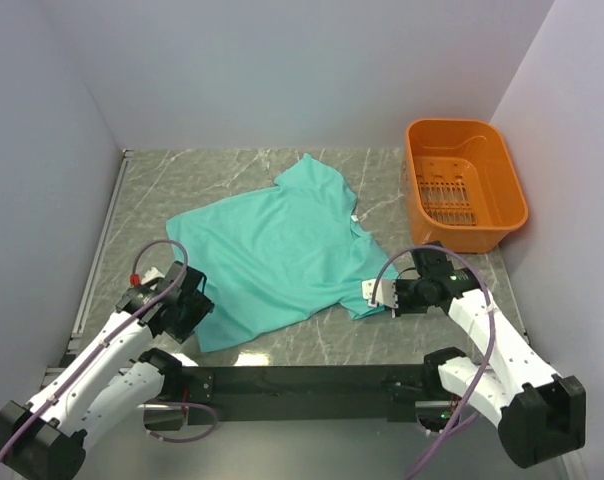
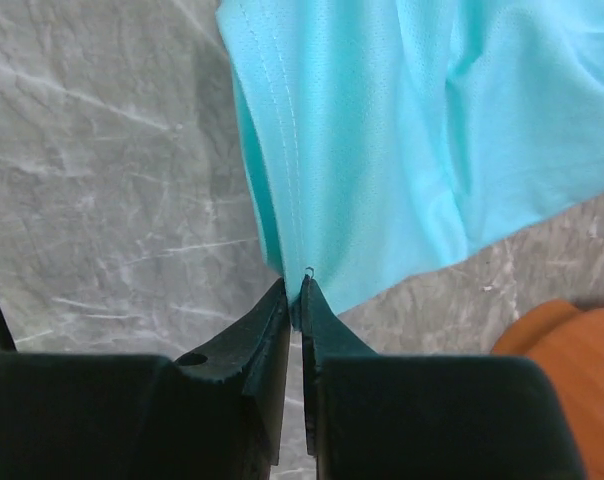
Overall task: Fold and stack the t-shirts
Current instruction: Flatten the tshirt out
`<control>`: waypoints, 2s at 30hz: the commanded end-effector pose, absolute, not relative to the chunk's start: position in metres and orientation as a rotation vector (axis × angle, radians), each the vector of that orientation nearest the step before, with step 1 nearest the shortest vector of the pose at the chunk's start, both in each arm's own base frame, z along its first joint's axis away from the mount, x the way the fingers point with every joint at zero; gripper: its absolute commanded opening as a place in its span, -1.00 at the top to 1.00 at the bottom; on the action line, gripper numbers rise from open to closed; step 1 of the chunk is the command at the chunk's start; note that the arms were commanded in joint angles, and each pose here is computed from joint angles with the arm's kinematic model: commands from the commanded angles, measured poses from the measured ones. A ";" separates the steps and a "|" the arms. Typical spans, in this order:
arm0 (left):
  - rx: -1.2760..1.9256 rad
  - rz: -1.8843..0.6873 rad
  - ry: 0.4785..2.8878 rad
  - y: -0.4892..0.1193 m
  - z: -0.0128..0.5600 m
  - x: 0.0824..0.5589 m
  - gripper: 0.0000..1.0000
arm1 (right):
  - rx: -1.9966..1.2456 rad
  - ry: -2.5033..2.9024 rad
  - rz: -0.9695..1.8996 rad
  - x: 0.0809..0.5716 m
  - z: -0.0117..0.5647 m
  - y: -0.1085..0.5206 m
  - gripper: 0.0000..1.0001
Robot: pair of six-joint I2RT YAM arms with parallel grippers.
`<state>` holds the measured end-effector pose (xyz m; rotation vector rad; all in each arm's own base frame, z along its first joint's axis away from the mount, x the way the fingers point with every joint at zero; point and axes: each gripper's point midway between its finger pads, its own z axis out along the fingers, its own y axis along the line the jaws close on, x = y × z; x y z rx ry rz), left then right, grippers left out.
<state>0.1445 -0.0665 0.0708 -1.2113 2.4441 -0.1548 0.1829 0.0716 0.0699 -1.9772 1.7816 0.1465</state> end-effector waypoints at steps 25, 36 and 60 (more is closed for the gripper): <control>-0.787 -0.307 2.894 -0.121 0.062 0.081 -0.03 | -1.681 2.022 0.207 0.251 0.068 0.045 0.81; -1.017 0.023 2.802 -0.116 0.054 0.097 -0.16 | -1.678 2.009 0.247 0.251 0.064 0.050 0.81; -1.076 0.057 2.807 -0.113 0.022 0.090 -0.09 | -1.644 2.009 0.311 0.244 0.072 0.046 0.81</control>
